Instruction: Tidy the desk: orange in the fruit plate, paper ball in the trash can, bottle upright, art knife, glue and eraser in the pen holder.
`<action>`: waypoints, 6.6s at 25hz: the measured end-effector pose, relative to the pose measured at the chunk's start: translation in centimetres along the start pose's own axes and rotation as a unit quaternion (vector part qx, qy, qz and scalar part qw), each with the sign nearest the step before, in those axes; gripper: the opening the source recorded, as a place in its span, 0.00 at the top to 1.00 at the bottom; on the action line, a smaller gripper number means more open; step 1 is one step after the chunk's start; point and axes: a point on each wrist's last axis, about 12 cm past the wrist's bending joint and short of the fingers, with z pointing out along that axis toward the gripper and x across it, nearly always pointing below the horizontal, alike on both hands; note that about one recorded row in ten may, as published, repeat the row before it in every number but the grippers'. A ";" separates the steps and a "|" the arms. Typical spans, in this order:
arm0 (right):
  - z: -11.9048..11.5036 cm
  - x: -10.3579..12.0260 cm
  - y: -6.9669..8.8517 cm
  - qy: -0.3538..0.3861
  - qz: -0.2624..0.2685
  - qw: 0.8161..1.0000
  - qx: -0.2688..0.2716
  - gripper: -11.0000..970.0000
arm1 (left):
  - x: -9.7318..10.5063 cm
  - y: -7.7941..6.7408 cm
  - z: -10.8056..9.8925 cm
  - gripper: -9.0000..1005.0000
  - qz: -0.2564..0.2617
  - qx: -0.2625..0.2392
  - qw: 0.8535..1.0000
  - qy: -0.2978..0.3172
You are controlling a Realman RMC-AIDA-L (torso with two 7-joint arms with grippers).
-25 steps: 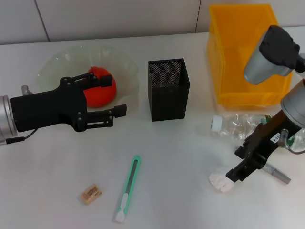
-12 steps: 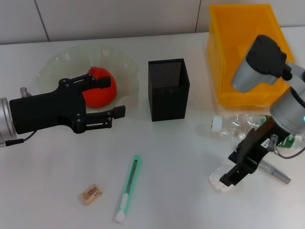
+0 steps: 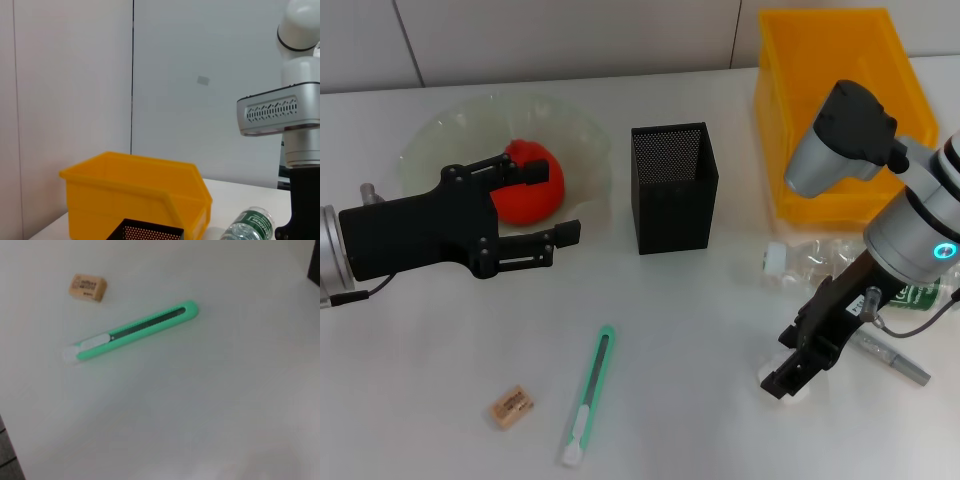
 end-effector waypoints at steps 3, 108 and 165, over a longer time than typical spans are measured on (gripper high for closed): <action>0.2 0.0 0.0 0.003 0.003 1.000 -0.004 0.25 | 0.0 0.0 0.0 0.18 -0.001 -0.001 1.000 0.000; -8.8 1.2 -8.9 -0.232 0.062 0.917 0.319 0.65 | 0.1 0.4 0.6 0.19 0.008 -0.010 1.000 0.010; -12.0 4.1 -3.1 0.006 -0.024 0.984 0.179 0.30 | 0.5 0.3 0.9 0.19 0.004 -0.013 1.000 0.020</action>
